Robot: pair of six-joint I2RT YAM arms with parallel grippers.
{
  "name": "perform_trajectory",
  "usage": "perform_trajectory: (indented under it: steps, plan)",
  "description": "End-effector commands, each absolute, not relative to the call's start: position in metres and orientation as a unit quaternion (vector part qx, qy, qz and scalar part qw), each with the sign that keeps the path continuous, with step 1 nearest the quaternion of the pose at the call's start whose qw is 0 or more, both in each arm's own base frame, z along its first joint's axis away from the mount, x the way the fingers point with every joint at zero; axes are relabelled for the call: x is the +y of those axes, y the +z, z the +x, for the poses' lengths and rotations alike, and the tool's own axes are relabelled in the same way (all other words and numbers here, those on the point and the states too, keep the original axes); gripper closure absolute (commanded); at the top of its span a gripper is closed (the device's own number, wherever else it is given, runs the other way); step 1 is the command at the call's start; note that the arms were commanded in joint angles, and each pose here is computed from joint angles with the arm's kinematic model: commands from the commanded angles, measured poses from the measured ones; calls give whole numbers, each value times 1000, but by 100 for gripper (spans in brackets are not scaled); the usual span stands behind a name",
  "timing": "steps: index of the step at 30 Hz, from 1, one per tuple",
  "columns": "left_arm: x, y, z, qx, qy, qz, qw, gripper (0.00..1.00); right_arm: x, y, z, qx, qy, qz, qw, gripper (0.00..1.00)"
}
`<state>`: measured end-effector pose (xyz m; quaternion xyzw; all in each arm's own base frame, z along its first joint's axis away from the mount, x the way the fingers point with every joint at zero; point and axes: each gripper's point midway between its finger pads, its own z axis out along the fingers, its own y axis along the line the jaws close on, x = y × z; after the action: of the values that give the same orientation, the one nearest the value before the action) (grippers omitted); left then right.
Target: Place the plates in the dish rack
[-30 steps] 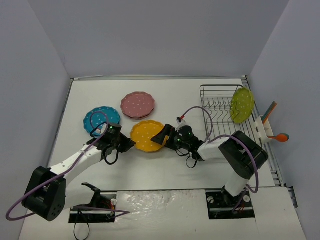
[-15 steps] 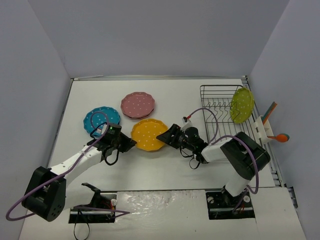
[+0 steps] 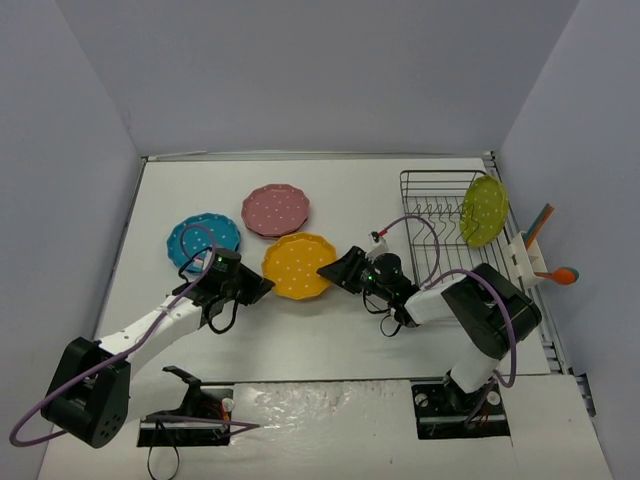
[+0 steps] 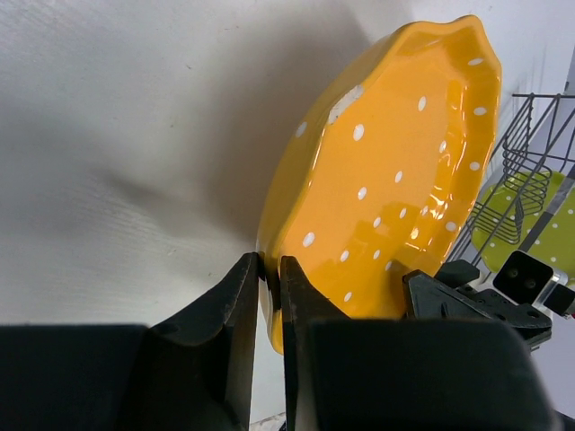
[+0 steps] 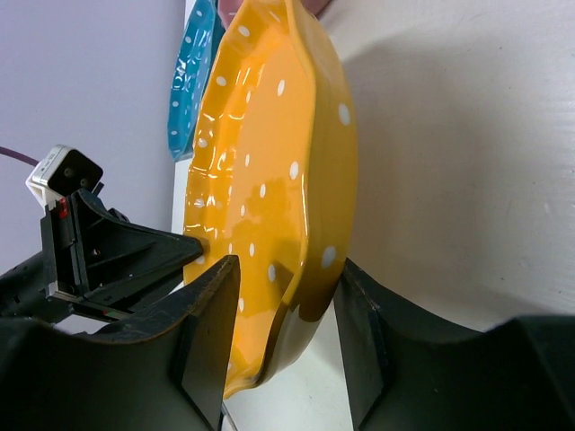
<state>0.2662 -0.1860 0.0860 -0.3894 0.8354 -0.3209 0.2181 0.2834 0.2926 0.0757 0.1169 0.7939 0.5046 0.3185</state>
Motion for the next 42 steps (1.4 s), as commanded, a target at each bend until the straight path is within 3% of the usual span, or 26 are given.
perform_trajectory:
  steps: [1,9,16,18,20,24,25,34,38,42]
  plan:
    - [-221,175,293,775,-462,-333,276,100,306,124,293,740,561,86,360,56]
    - [-223,175,291,770,-472,-329,276,100,305,129,296,732,568,85,366,59]
    - [-220,164,288,782,-456,-322,278,100,290,153,303,724,550,80,409,94]
    - [-218,160,286,788,-447,-317,280,100,286,161,307,728,535,74,423,100]
    - [-216,156,285,797,-437,-310,281,100,281,162,306,744,508,65,429,100]
    - [-216,156,286,807,-425,-293,288,85,268,193,313,740,469,45,479,100]
    - [-215,156,285,812,-419,-285,290,75,263,196,314,749,445,33,490,100]
    - [-197,175,284,838,-361,-235,335,19,216,271,329,747,301,-28,593,100]
    - [-169,194,282,854,-289,-202,383,4,168,317,346,734,209,-19,646,100]
    - [-133,212,279,871,-193,-159,423,3,116,353,356,722,83,-30,686,100]
